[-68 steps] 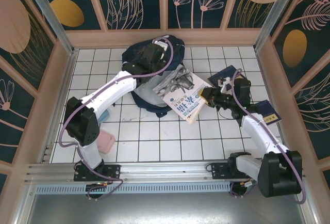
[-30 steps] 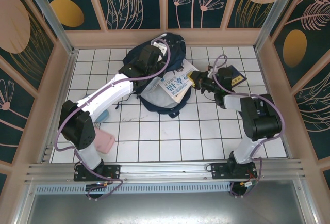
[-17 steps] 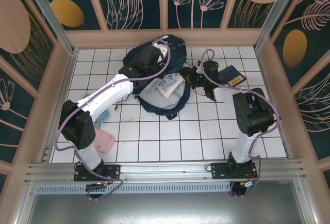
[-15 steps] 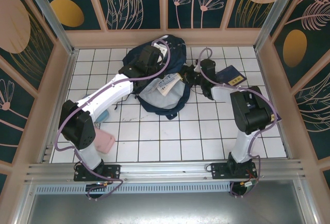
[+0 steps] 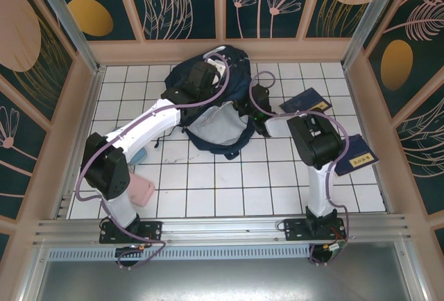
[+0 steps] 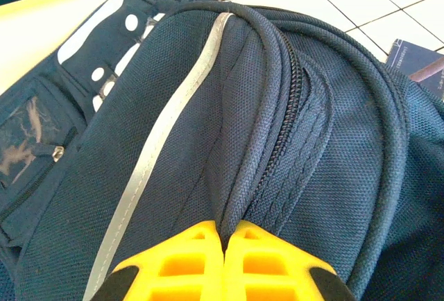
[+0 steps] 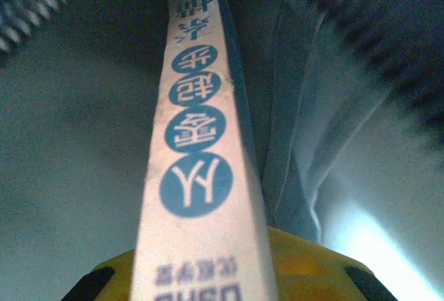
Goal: Pack the student bag
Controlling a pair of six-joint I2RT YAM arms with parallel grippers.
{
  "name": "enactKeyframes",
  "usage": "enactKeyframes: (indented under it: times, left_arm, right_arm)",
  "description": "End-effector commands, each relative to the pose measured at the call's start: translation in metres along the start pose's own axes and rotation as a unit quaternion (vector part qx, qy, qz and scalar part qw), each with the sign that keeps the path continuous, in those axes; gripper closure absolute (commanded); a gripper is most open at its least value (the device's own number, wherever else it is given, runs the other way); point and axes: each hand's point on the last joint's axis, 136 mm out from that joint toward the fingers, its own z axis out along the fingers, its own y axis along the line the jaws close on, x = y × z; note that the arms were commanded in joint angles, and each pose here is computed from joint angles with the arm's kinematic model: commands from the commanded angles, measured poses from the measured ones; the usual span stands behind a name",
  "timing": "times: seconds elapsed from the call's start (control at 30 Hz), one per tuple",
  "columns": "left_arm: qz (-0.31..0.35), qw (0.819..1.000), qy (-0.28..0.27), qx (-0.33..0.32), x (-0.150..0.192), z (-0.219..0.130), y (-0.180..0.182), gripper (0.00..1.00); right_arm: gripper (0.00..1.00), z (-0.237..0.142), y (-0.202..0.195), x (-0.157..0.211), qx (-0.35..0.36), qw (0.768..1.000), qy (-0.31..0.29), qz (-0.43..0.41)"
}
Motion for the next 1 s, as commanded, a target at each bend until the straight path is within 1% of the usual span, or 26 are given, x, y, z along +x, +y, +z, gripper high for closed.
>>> enactKeyframes:
  times: [0.0,0.03,0.07,0.1,0.13,0.17,0.23,0.3,0.4,0.47,0.5,0.63,0.73,0.8,0.83,0.97]
  left_arm:
    - [-0.027,0.995,-0.088,0.028,-0.055,-0.020,-0.013,1.00]
    - [-0.027,0.996,-0.087,0.025,-0.054,-0.020,-0.012,1.00]
    - [-0.027,0.996,-0.088,0.021,-0.054,-0.020,-0.010,1.00]
    - [-0.028,0.996,-0.087,0.017,-0.052,-0.019,-0.009,1.00]
    - [-0.029,0.996,-0.087,0.013,-0.052,-0.020,-0.007,1.00]
    - [-0.030,0.996,-0.087,0.009,-0.052,-0.020,-0.006,1.00]
    - [-0.033,0.996,-0.088,0.004,-0.050,-0.019,-0.004,1.00]
    - [-0.037,0.995,-0.090,0.000,-0.049,-0.018,-0.002,1.00]
    - [-0.043,0.995,-0.090,-0.014,-0.046,-0.014,0.003,1.00]
    - [-0.046,0.995,-0.090,-0.019,-0.044,-0.012,0.005,1.00]
    - [-0.047,0.995,-0.090,-0.022,-0.042,-0.012,0.006,1.00]
    - [-0.048,0.994,-0.089,-0.035,-0.039,-0.011,0.010,1.00]
    - [-0.049,0.993,-0.089,-0.053,-0.037,-0.014,0.017,1.00]
    - [-0.057,0.992,-0.091,-0.064,-0.033,-0.018,0.022,1.00]
    - [-0.061,0.991,-0.096,-0.063,-0.035,-0.025,0.024,1.00]
    - [-0.070,0.992,-0.086,-0.069,-0.016,-0.035,0.029,1.00]
  right_arm:
    - [0.92,0.009,0.055,-0.007,-0.086,0.996,-0.021,0.006]
    - [0.83,0.009,0.050,-0.003,-0.075,0.997,-0.011,0.008]
    - [0.70,0.007,0.044,0.000,-0.061,0.998,0.000,0.010]
    - [0.60,0.002,0.039,0.003,-0.048,0.999,0.013,0.008]
    - [0.54,-0.004,0.037,0.006,-0.041,0.999,0.023,0.003]
    - [0.45,-0.012,0.035,0.010,-0.037,0.999,0.034,-0.008]
    - [0.37,-0.027,0.035,0.022,-0.039,0.996,0.068,-0.034]
    - [0.31,-0.041,0.023,0.034,-0.013,0.994,0.095,-0.048]
    - [0.27,-0.064,0.006,0.042,0.017,0.992,0.117,-0.052]
    - [0.25,-0.083,0.014,0.049,-0.004,0.988,0.132,-0.081]
    - [0.24,-0.091,0.012,0.051,0.008,0.986,0.134,-0.096]
    - [0.25,-0.124,-0.015,0.040,0.097,0.979,0.107,-0.144]
    - [0.26,-0.149,-0.028,0.026,0.134,0.964,0.073,-0.217]
    - [0.26,-0.160,-0.036,0.004,0.176,0.953,0.047,-0.243]
    - [0.27,-0.163,-0.039,-0.008,0.189,0.950,0.039,-0.245]
    - [0.28,-0.173,-0.045,-0.068,0.217,0.951,-0.008,-0.222]
